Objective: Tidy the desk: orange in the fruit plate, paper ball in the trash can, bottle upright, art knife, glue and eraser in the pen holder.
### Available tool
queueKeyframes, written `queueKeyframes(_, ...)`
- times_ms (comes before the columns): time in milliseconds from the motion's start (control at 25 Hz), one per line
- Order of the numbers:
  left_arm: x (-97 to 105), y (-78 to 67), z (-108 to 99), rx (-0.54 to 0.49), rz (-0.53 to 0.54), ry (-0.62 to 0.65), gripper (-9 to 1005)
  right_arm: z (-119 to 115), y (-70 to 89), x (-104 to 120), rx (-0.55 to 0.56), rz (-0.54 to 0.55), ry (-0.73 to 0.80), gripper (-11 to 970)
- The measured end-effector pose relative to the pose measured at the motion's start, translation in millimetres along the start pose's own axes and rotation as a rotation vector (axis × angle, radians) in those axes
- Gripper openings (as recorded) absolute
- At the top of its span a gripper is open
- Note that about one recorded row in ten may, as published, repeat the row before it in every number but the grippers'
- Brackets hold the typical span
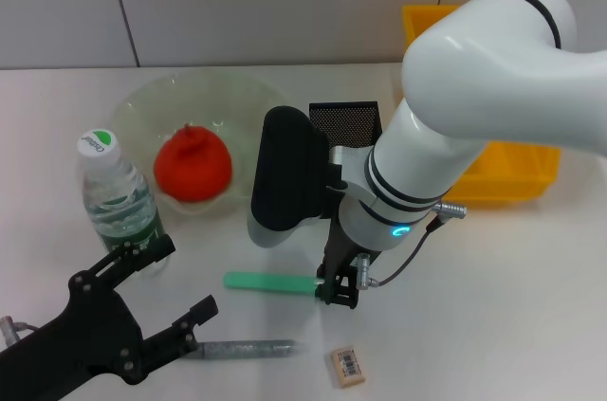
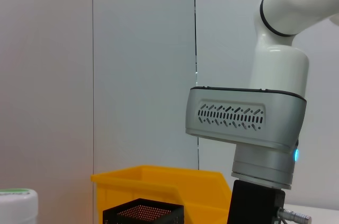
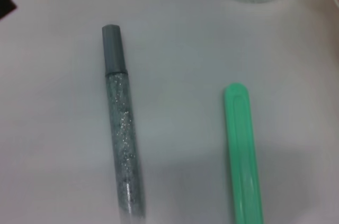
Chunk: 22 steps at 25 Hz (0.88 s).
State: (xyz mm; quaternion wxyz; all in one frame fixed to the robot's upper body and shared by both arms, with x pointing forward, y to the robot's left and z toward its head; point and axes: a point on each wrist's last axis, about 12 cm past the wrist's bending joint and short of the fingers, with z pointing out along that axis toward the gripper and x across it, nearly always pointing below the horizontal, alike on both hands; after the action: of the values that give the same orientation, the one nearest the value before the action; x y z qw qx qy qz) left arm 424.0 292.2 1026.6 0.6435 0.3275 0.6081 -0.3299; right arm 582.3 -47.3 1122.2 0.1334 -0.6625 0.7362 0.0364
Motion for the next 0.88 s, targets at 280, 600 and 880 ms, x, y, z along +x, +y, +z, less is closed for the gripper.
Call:
queueKeyframes(280, 0.0, 0.0, 0.0, 0.000, 0.000, 0.000, 812, -0.9, 0.9, 1.1, -0.012, 0.007, 0.003, 155)
queueKeyframes(600, -0.2, -0.1, 0.0, 0.001, 0.002, -0.002, 812, -3.4, 2.6, 0.7, -0.021, 0.007, 0.002, 155)
queueKeyframes(880, -0.4, -0.2, 0.0, 0.002, 0.004, -0.003, 812, -7.3, 0.6, 2.0, -0.026, 0.023, -0.002, 155)
